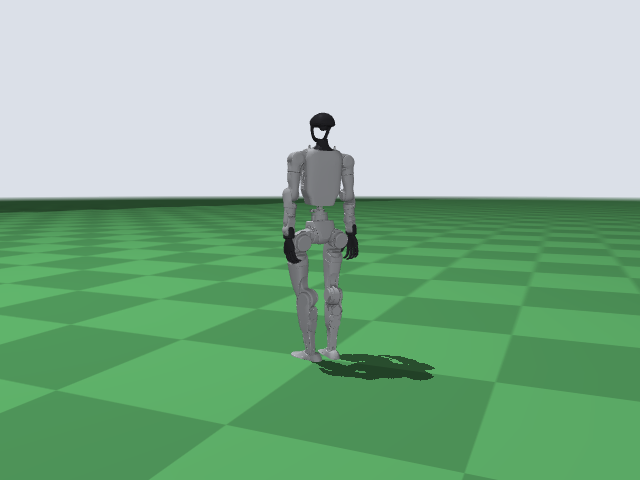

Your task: In place motions

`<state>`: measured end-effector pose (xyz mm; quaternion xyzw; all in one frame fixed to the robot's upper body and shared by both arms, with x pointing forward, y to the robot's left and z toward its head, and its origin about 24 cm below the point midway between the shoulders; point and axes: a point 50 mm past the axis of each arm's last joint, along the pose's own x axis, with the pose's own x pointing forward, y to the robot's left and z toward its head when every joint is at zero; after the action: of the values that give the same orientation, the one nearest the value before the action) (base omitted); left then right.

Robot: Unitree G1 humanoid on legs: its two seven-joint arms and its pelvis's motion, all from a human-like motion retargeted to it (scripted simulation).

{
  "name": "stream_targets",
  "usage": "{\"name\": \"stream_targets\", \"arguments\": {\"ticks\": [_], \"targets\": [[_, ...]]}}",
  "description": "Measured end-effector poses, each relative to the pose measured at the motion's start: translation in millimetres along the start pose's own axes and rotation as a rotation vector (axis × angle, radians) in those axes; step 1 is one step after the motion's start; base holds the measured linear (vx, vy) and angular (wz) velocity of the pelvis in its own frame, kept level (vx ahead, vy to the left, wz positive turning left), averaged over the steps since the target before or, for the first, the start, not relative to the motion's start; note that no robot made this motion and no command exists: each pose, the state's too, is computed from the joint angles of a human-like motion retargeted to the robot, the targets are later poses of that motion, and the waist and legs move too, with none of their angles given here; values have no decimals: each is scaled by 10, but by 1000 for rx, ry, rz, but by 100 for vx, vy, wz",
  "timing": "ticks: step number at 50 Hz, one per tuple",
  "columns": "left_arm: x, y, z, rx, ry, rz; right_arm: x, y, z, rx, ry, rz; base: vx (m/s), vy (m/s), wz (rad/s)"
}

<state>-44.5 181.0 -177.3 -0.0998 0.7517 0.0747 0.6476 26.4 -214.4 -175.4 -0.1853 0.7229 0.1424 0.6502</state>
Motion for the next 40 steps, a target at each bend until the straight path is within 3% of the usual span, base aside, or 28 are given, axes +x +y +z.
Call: {"name": "stream_targets", "arguments": {"ticks": [15,20,30,40], "targets": [[-143,308,-1050,-147,251,59,-460,-147,1555,-22,-508,3,0,0,0],[-206,353,-1264,-179,321,84,-595,-186,1785,-17,-591,-17,2,-1,22],[-126,262,-970,-199,262,66,-368,-148,1373,19,-450,-12,2,-3,13],[-71,59,491,-5,-119,60,3,59,148,38,-143,-45,0,-1,-1]]}}
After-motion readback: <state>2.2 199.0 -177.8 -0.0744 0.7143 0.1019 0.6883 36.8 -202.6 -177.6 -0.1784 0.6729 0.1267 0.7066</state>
